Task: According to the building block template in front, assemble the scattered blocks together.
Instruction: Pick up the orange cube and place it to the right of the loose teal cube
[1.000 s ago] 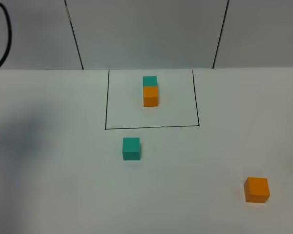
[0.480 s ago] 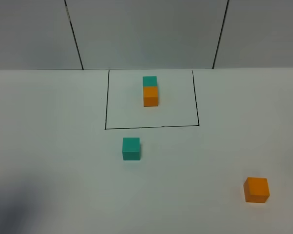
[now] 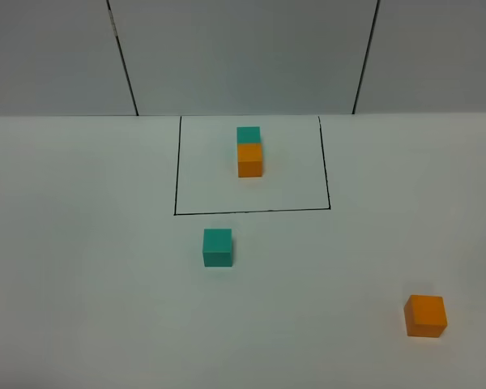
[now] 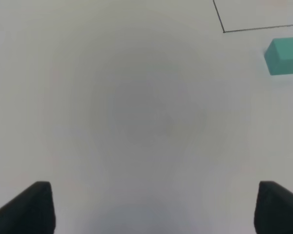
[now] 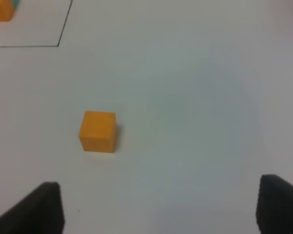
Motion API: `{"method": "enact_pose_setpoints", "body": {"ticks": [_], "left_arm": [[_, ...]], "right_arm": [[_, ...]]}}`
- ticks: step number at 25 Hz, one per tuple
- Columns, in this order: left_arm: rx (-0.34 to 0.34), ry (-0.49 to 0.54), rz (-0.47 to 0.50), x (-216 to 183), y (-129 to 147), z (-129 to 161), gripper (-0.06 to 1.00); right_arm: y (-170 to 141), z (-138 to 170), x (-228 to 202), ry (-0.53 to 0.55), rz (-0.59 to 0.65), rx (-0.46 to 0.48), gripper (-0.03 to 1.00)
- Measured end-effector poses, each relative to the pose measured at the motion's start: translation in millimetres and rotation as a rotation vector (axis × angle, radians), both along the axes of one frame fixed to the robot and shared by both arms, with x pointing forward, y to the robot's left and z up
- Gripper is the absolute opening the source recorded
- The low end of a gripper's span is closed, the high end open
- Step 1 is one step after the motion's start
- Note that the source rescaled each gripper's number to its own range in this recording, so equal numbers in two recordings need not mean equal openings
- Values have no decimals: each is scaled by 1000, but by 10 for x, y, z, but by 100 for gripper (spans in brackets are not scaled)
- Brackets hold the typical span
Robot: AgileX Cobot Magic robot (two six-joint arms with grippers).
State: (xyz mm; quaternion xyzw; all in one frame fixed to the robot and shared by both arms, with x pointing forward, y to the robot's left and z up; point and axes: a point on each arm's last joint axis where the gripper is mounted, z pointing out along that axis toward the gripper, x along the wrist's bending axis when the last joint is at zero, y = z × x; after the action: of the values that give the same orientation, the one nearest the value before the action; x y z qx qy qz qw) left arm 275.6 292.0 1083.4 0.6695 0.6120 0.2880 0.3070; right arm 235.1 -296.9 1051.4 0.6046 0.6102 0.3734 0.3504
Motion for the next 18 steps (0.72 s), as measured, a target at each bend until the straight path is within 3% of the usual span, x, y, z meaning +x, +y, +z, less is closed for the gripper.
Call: {"method": "enact_pose_setpoints", "body": {"ticks": [5, 10, 18], "left_arm": [[25, -69, -2, -220, -19, -145, 82], [51, -66, 7, -322, -11, -335, 79], [73, -151, 14, -470, -20, -364, 68]], "right_arm": [[0, 0, 0, 0, 0, 1, 64], [0, 0, 0, 0, 0, 1, 64], [0, 0, 0, 0, 0, 1, 64]]}}
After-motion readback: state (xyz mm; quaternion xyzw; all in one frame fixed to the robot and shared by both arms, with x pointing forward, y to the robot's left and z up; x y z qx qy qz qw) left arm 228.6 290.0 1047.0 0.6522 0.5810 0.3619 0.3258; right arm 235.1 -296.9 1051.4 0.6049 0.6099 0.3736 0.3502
